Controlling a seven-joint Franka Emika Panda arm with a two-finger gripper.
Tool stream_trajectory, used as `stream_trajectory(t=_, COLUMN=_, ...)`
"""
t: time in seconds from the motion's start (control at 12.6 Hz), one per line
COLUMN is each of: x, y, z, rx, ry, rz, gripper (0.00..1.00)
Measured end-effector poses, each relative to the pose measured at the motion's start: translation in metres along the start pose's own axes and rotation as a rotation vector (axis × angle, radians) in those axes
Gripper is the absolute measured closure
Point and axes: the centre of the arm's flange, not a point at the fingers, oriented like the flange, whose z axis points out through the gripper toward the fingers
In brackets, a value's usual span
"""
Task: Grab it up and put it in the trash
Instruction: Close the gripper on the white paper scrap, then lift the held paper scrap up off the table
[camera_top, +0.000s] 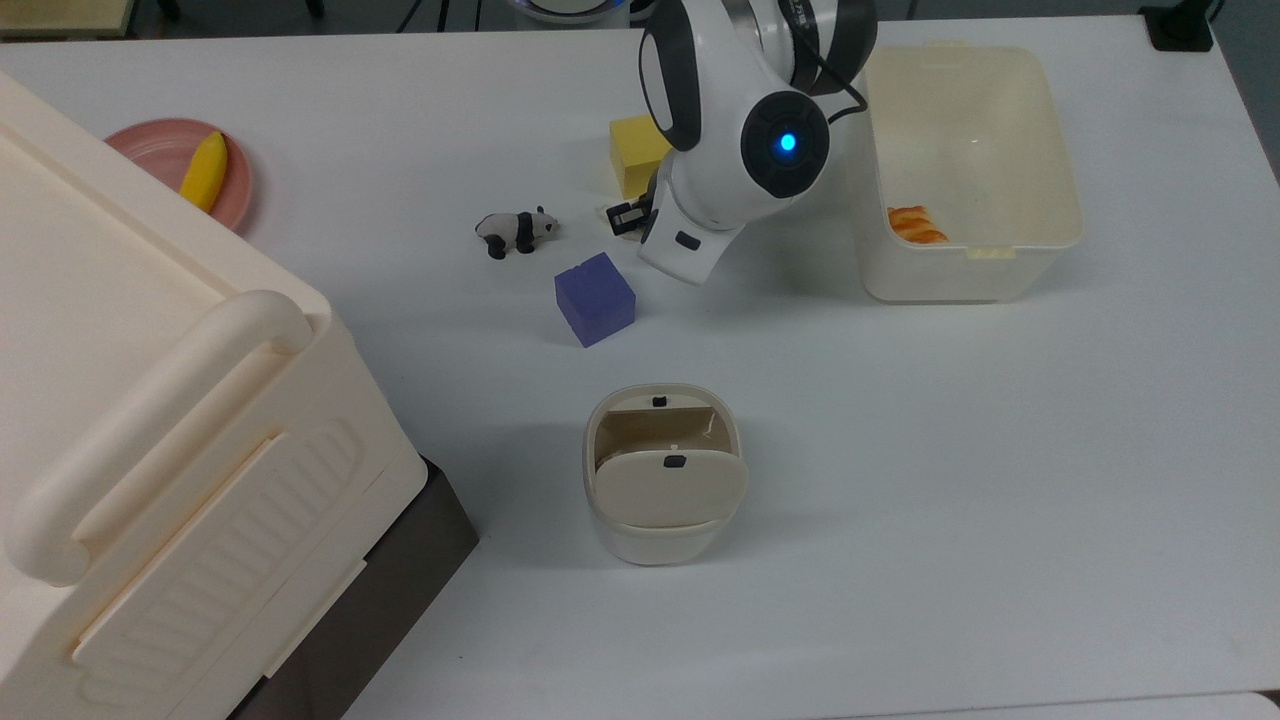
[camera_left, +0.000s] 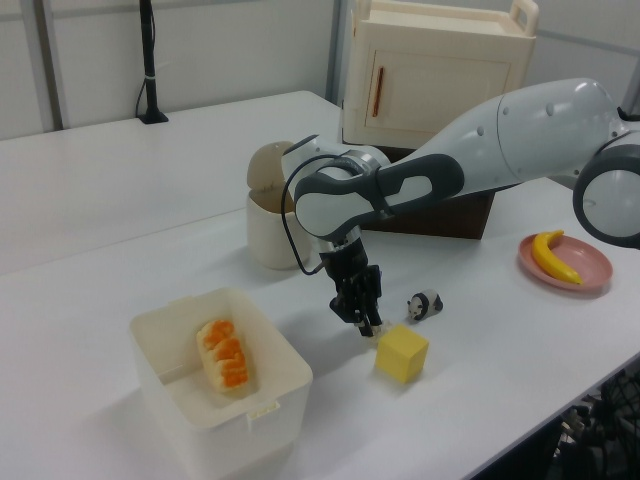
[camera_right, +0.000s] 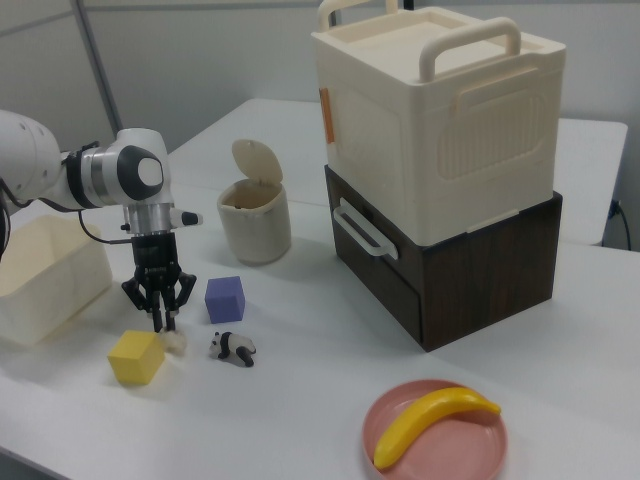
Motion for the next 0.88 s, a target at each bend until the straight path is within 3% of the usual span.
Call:
stream_trajectory(t=0.16, x=0.001, y=0.000, z=0.002, rx=0.001, ry=-0.004, rz=-0.001, gripper=0.98)
stream_trajectory(t=0.88, x=0.003, y=0.000, z=-0.010, rx=-0.002, ry=0.021, rz=0.000, gripper=0.98)
